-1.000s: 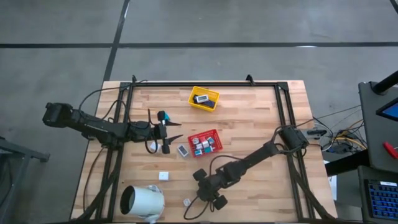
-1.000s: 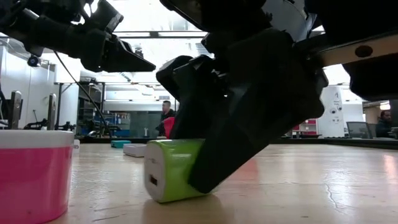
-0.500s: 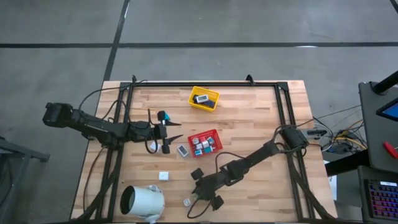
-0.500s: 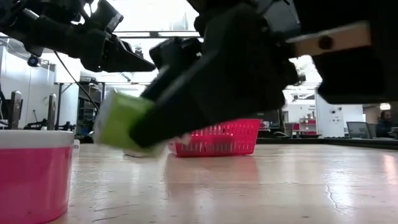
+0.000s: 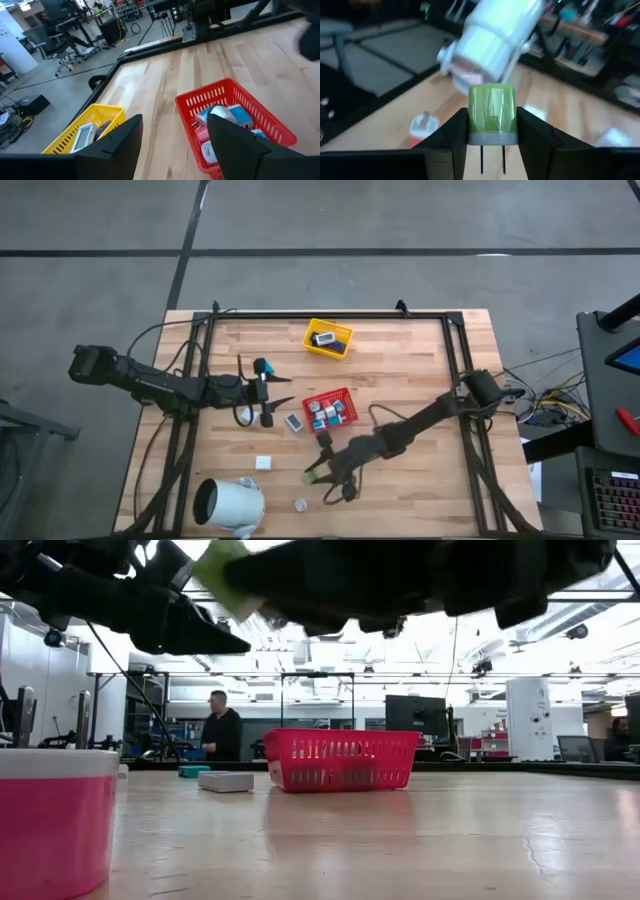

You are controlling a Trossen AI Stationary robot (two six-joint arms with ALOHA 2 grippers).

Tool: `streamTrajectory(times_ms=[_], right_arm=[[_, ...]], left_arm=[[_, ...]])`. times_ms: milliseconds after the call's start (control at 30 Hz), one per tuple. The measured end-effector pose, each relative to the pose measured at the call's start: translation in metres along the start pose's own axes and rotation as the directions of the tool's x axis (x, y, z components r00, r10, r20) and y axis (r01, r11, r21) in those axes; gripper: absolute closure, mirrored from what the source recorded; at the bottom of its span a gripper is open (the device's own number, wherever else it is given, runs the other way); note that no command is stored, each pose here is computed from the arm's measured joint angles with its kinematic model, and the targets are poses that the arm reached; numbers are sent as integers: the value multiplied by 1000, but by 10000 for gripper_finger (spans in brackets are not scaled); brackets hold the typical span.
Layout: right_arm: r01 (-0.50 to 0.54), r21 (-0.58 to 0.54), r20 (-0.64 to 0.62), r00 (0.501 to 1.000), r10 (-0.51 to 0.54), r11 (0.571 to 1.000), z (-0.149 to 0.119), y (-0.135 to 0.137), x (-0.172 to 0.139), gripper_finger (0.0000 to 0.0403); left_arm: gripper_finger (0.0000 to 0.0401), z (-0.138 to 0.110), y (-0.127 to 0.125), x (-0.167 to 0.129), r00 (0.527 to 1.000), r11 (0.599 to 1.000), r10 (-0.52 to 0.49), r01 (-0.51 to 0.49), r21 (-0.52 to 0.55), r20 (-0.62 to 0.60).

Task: Pick & Place Office items
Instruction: Put the green and white charger adapter into the red bin

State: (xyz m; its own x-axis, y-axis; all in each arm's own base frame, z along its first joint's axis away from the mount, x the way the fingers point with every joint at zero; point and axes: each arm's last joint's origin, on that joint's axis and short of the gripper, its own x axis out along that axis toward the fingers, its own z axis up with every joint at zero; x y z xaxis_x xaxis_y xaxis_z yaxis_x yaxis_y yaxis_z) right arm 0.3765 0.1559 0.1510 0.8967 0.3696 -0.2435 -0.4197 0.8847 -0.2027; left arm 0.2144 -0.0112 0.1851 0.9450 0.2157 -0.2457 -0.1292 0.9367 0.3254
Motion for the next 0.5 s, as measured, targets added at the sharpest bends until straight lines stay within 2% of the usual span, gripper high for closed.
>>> streamTrajectory(times_ms=[233, 500], right_arm=[[5, 34, 133, 991, -9, 999, -4, -13, -28, 275], [93, 94, 104, 989, -102, 991, -21, -40, -48, 275]], left_arm=[[174, 0, 0, 0, 1000, 1000, 1, -1, -2, 7], [174, 1, 0, 1, 1000, 1000, 2, -2, -5, 14]])
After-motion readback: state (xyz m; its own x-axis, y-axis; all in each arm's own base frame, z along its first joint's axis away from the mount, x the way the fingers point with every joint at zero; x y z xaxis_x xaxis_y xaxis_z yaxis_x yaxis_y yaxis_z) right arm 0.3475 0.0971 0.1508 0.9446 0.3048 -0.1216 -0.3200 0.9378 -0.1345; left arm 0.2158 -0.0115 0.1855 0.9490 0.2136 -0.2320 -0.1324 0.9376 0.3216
